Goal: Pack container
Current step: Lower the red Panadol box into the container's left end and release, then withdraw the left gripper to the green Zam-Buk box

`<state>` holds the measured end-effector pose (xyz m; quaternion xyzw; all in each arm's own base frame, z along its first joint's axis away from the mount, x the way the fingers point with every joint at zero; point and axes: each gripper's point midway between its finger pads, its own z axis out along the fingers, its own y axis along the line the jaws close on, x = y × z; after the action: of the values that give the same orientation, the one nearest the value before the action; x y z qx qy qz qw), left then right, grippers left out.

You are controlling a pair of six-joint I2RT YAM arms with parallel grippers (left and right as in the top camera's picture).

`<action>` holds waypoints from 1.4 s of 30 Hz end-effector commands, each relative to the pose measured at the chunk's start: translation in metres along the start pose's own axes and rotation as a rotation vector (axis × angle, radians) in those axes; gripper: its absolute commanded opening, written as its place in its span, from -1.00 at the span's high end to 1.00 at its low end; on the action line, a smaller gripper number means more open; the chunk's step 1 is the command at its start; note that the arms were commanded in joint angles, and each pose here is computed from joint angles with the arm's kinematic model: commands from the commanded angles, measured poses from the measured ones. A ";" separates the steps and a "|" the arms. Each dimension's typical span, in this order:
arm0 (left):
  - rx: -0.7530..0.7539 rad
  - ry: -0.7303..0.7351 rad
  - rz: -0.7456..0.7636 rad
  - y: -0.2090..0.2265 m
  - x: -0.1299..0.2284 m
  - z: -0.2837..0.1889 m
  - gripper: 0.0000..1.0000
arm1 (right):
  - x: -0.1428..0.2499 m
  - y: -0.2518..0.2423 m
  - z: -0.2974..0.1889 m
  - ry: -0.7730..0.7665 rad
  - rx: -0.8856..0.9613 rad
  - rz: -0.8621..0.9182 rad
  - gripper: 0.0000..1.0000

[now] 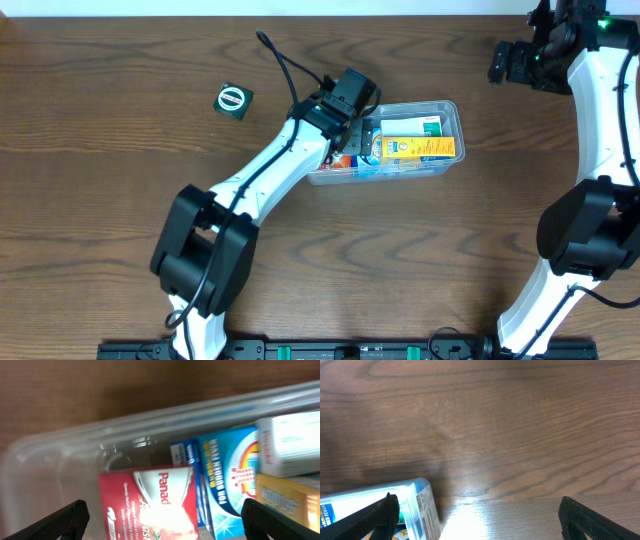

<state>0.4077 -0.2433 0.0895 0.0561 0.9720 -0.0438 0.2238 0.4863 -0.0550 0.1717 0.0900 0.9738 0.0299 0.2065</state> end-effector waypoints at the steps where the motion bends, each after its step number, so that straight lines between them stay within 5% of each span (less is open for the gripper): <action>1: 0.031 -0.157 0.112 -0.001 -0.041 -0.054 -0.96 | -0.004 0.002 -0.004 -0.013 -0.003 0.009 -0.98; 10: -0.085 -0.329 0.041 0.092 -0.093 -0.114 -0.96 | -0.004 0.002 -0.004 -0.013 -0.003 0.009 -0.98; 22: -0.084 -0.302 0.124 0.221 -0.117 -0.061 -0.96 | -0.004 0.002 -0.004 -0.013 -0.003 0.009 -0.99; 42: -0.062 -0.078 0.208 0.238 -0.069 0.059 -0.96 | -0.004 0.002 -0.004 -0.013 -0.003 0.009 -0.98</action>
<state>0.5241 -0.0190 0.0612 0.1374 0.9523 0.0089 0.2724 0.4863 -0.0550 0.1717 0.0900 0.9738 0.0299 0.2065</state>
